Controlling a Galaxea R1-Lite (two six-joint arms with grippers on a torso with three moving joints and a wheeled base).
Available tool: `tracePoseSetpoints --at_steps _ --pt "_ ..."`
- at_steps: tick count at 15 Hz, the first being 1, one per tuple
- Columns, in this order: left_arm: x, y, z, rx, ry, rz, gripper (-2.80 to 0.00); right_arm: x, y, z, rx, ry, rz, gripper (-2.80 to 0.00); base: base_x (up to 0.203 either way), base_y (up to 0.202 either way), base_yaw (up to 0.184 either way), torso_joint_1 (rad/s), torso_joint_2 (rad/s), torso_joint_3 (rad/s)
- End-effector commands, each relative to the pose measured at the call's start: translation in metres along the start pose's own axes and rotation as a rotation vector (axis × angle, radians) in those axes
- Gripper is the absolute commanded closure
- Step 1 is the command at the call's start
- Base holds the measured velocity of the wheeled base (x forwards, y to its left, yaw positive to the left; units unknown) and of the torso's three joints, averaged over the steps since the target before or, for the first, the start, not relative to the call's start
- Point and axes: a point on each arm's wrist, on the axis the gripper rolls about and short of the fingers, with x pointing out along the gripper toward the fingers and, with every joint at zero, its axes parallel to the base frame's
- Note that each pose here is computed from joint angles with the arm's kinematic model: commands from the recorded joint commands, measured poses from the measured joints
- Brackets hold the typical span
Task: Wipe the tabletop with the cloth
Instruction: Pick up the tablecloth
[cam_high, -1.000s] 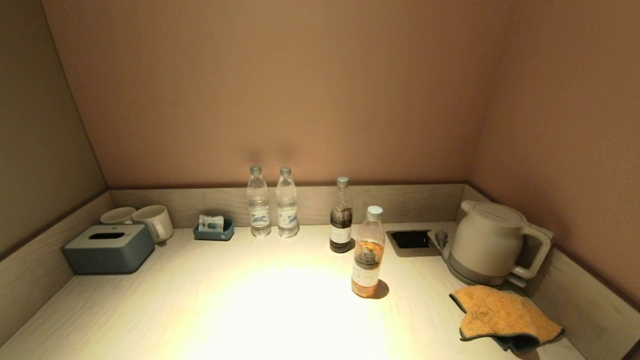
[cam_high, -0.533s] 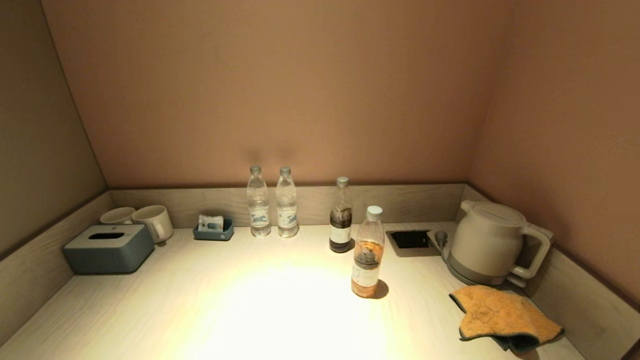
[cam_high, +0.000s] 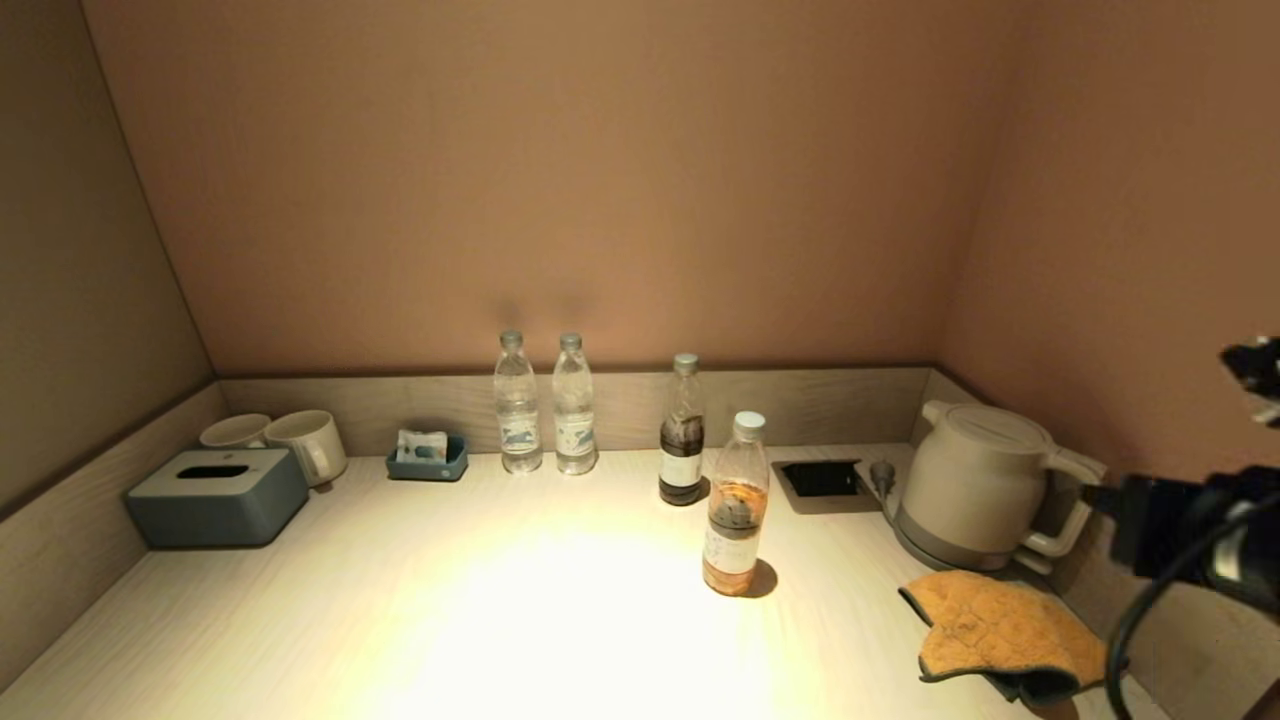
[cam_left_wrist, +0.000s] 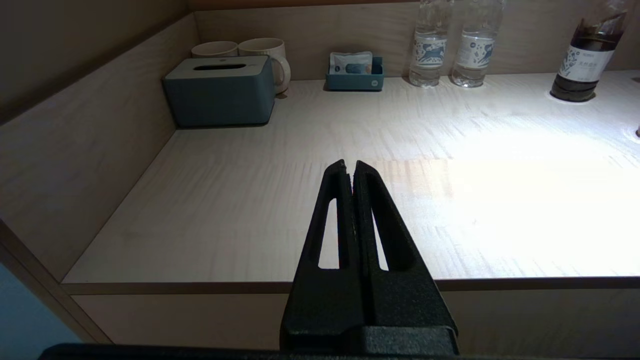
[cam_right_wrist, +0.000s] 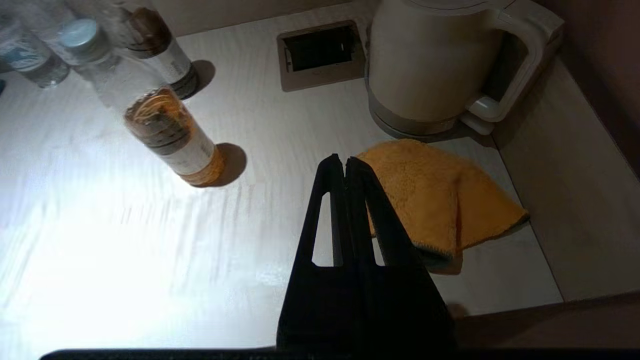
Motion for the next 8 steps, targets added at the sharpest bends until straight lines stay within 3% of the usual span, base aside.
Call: tracePoseSetpoints --at_steps 1,3,5,8 --pt "0.000 0.000 0.000 0.000 0.001 0.000 0.00 0.090 -0.002 -0.002 -0.012 0.219 -0.168 0.00 0.000 0.000 0.000 0.000 0.00 0.000" --pt "0.000 0.000 0.000 0.000 0.001 0.000 0.00 0.138 -0.005 -0.002 -0.028 0.293 -0.285 0.00 0.000 0.000 0.000 0.000 0.00 0.000" --pt "0.000 0.000 0.000 0.000 0.001 0.000 0.00 0.155 -0.012 -0.002 -0.034 0.345 -0.373 0.00 0.000 0.000 0.000 0.000 0.00 0.000" --pt "0.000 0.000 0.000 0.000 0.001 0.000 0.00 0.155 -0.021 -0.005 -0.026 0.373 -0.408 0.00 0.000 0.000 0.000 0.000 0.00 0.000"
